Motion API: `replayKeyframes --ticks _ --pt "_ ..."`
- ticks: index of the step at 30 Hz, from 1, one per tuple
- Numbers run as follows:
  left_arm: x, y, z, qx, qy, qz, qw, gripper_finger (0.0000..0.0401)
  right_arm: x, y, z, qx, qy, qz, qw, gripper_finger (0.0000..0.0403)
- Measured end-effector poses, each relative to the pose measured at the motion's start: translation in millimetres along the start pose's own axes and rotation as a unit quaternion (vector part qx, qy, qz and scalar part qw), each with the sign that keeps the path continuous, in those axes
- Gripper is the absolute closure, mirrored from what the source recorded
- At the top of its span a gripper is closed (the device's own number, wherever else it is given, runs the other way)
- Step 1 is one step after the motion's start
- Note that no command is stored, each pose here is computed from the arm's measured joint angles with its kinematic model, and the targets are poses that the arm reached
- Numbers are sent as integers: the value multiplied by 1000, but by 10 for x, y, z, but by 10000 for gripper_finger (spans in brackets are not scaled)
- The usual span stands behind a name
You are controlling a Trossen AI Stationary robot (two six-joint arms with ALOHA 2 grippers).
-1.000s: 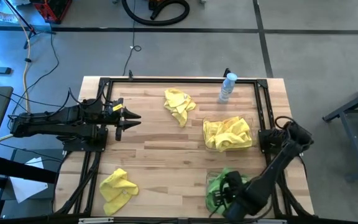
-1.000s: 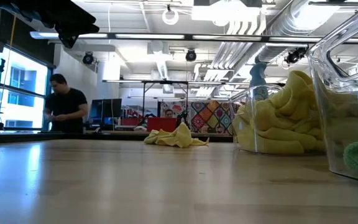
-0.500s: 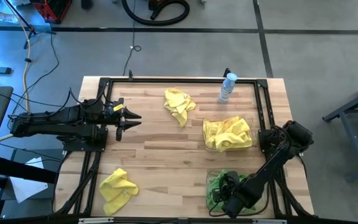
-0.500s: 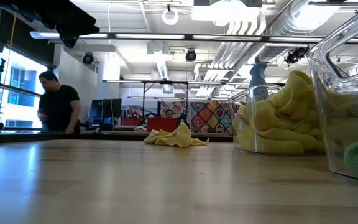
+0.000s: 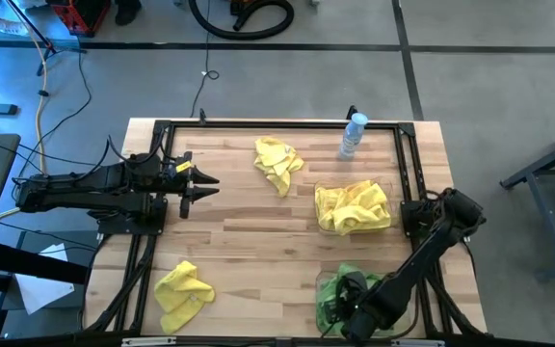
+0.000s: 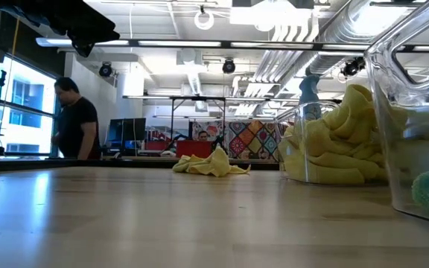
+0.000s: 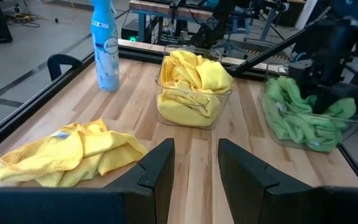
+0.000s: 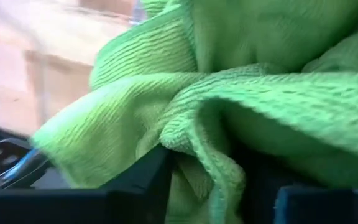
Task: Sort microfiber towel by color & place in baskets
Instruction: Put the green microfiber towel into the bottom transparent bin
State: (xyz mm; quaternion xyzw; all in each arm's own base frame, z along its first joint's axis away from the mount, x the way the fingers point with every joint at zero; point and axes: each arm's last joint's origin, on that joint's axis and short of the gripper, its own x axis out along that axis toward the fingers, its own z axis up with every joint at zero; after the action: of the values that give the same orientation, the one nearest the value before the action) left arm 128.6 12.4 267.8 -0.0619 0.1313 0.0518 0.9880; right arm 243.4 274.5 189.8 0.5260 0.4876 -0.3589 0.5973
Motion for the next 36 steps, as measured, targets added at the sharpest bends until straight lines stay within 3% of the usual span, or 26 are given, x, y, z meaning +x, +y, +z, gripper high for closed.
replayKeyframes --ticks 6,16,27,36 --pt "0 0 0 2 0 0 1000 288 -351 124 -32 -5 -16 -22 1000 215" --pt "0 0 0 5 0 0 1000 288 -933 148 61 -23 -73 -98 992 210" --pt "0 0 0 5 0 0 1000 288 -736 207 405 -53 -102 -153 982 210" --pt "0 0 0 5 0 0 1000 288 -404 208 618 -97 -70 -176 977 210"
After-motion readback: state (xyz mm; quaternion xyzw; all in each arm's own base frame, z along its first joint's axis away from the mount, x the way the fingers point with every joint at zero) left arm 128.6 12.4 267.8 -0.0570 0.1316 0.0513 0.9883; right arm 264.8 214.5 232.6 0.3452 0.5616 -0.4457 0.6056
